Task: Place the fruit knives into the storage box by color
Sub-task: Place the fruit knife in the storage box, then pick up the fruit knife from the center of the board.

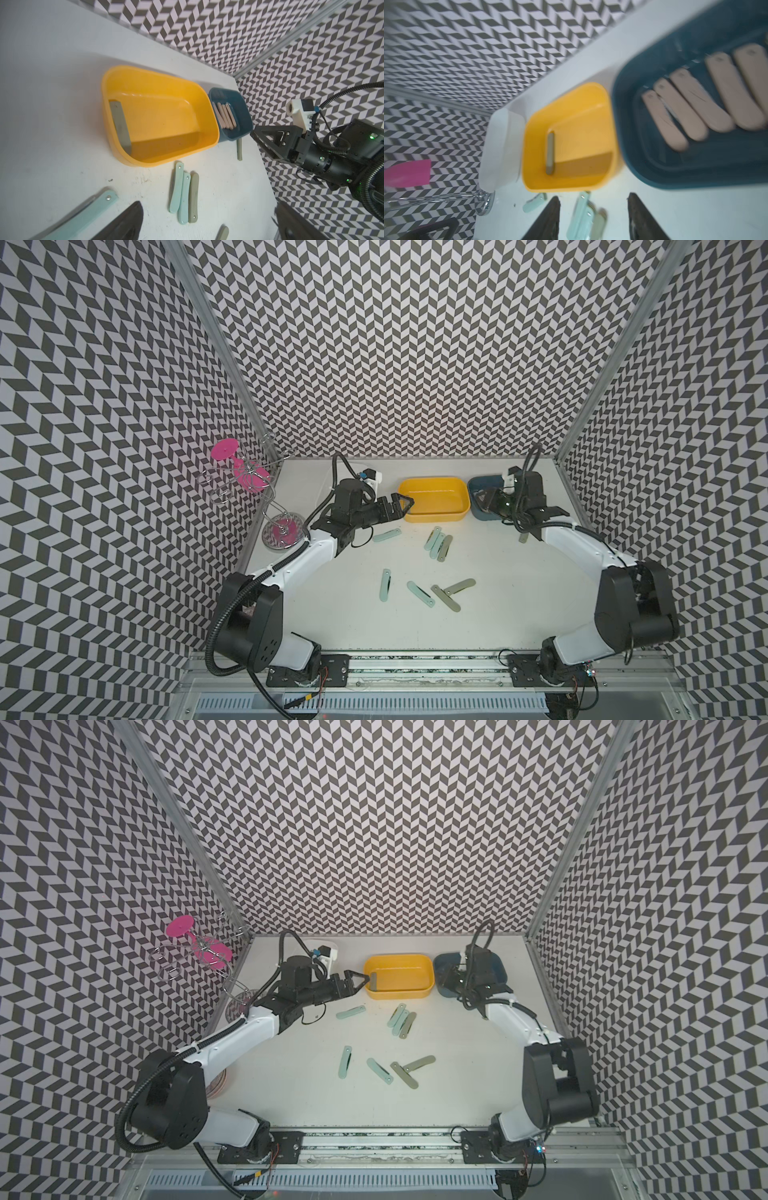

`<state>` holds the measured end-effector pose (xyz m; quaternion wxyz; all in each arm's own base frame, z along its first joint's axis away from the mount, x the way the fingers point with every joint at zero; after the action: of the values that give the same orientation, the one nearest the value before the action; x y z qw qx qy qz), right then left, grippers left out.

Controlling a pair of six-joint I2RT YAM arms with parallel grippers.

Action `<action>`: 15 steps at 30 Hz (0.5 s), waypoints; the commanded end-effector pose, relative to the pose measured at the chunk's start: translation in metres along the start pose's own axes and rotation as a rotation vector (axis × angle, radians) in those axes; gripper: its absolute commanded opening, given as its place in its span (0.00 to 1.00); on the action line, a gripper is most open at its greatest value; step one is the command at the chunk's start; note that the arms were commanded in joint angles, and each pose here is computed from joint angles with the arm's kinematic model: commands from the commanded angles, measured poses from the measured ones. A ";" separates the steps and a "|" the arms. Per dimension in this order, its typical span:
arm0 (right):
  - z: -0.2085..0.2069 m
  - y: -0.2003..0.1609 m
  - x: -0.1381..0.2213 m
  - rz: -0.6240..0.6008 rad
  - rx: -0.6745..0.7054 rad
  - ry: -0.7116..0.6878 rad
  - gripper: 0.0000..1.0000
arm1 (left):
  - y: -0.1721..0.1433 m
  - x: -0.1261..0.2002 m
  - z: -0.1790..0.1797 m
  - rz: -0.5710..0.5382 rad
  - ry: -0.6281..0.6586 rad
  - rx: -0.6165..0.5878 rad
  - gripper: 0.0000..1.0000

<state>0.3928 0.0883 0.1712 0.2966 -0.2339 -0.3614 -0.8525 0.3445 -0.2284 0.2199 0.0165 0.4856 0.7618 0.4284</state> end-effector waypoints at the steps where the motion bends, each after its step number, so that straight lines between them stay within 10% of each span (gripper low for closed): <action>1: -0.035 0.009 0.018 -0.121 -0.033 -0.125 0.56 | -0.010 -0.005 -0.009 0.003 -0.012 -0.011 1.00; 15: -0.141 0.018 0.004 -0.145 -0.089 -0.499 0.67 | -0.021 -0.020 -0.031 0.035 -0.060 -0.030 1.00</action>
<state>0.3654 -0.0139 0.0942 0.1566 -0.4097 -0.3775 -0.8155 0.3213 -0.2624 0.2077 0.0219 0.5197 0.7413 0.4241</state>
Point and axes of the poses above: each gripper's point midway between its finger pads, its own x axis back along the fingers, its own z axis along the line the jaws close on, y = z × x, the point moved 3 cm from there along x, back along the fingers, and after that the axes turned 7 degrees about -x, right-handed, at the moved point
